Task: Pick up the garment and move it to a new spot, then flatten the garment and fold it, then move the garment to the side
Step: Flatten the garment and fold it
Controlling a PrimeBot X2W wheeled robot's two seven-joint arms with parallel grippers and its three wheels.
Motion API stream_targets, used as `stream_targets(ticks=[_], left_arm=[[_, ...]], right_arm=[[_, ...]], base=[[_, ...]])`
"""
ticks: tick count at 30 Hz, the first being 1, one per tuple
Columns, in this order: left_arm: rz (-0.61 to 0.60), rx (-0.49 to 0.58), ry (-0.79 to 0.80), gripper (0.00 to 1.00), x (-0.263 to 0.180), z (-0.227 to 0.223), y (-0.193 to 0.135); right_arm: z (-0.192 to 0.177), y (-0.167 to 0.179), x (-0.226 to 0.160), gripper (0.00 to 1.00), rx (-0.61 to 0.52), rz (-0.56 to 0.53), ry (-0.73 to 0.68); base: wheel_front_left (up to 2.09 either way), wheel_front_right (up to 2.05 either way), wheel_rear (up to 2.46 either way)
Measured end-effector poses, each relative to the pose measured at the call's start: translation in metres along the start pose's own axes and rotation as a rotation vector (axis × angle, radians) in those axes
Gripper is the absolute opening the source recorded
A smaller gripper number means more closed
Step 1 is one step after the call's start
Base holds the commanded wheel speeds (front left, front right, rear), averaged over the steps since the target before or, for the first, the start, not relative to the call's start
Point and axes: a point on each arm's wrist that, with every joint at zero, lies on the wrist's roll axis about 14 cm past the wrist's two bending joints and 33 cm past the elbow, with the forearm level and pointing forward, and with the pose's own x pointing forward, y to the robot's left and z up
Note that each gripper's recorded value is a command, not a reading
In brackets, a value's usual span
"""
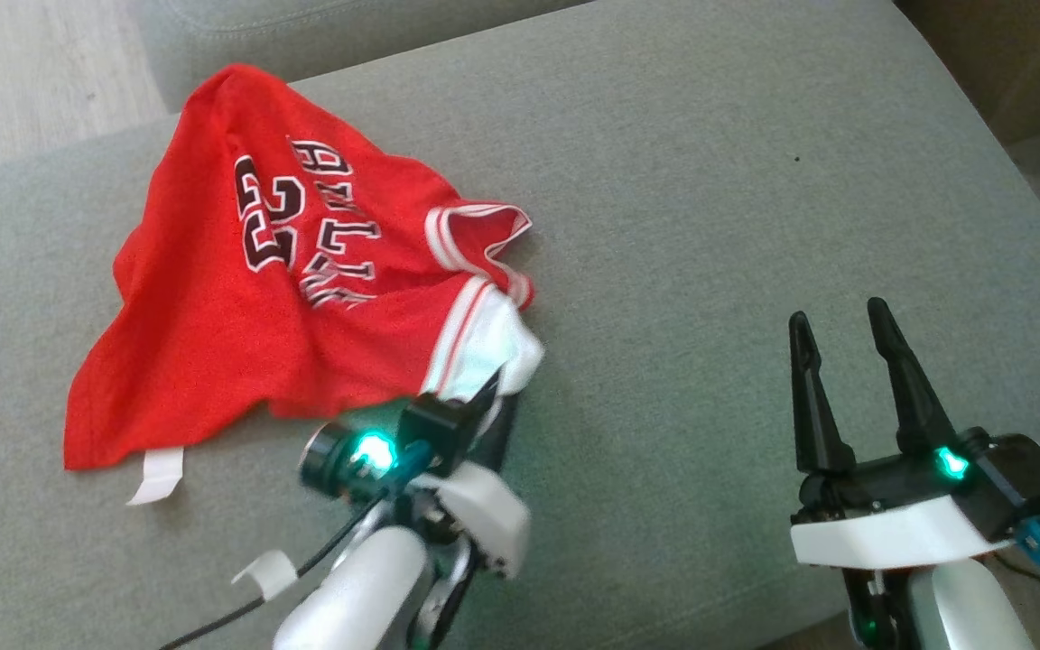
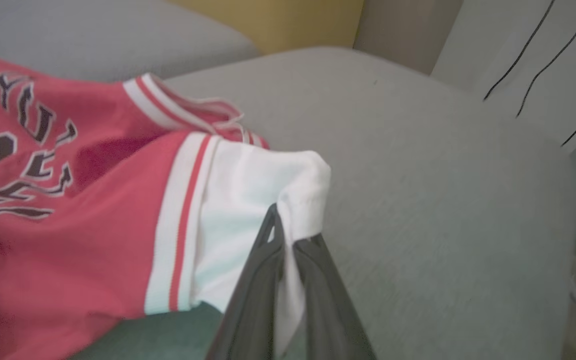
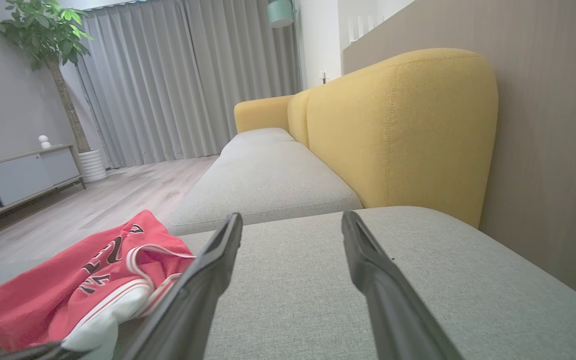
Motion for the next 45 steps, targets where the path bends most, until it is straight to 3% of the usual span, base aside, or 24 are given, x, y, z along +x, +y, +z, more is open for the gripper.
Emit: stream_targets(ticks=[8,14,15,16,17,18,25,30,31,32,36,42,45], left_arm=[[-0.088,-0.149,-0.255,0.0,0.01,0.076,-0.033],[-0.215,-0.173,-0.1,0.0,0.014,0.034,-0.08],[-0.229,-0.148,-0.041,0.09,0.015,0.018,-0.086],[-0.24,-0.118,0.019,0.09,0.014,0.002,-0.089],[-0.24,-0.118,0.019,0.03,0.014,0.002,-0.089],[-0.262,-0.047,0.115,0.0,0.011,-0.023,-0.094],[-0.196,0.116,0.209,0.0,-0.012,-0.043,-0.043],[-0.161,0.107,0.297,0.0,-0.046,-0.062,-0.027],[-0.163,0.09,0.308,0.4,-0.052,-0.065,-0.029],[-0.168,0.096,0.316,1.0,-0.057,-0.067,-0.031],[-0.191,0.066,0.293,1.0,-0.067,-0.058,-0.043],[-0.172,0.031,0.093,1.0,-0.057,0.012,-0.043],[-0.139,0.078,0.004,1.0,-0.036,0.045,-0.033]], right_arm=[[0.002,-0.001,-0.003,1.0,-0.01,-0.005,-0.002],[0.001,-0.01,-0.008,1.0,-0.024,-0.035,0.009],[0.0,-0.012,-0.009,1.0,-0.026,-0.043,0.013],[-0.001,-0.014,-0.01,1.0,-0.028,-0.049,0.016],[-0.001,-0.014,-0.01,1.0,-0.028,-0.049,0.016],[-0.001,-0.017,-0.012,1.0,-0.03,-0.061,0.018],[0.003,-0.023,-0.014,1.0,-0.03,-0.076,0.002],[0.001,-0.015,-0.015,1.0,-0.017,-0.051,0.004],[0.002,-0.013,-0.014,1.0,-0.015,-0.043,0.001],[0.003,-0.011,-0.013,1.0,-0.013,-0.036,-0.003],[0.005,-0.006,-0.012,1.0,-0.011,-0.02,-0.012],[0.008,-0.007,-0.014,1.0,-0.022,-0.022,-0.02],[0.005,-0.007,-0.015,1.0,-0.025,-0.025,-0.009]], base=[[0.0,0.0,0.0],[0.0,0.0,0.0],[0.0,0.0,0.0],[0.0,0.0,0.0],[0.0,0.0,0.0],[0.0,0.0,0.0],[0.0,0.0,0.0],[0.0,0.0,0.0],[0.0,0.0,0.0],[0.0,0.0,0.0],[0.0,0.0,0.0],[0.0,0.0,0.0],[0.0,0.0,0.0]])
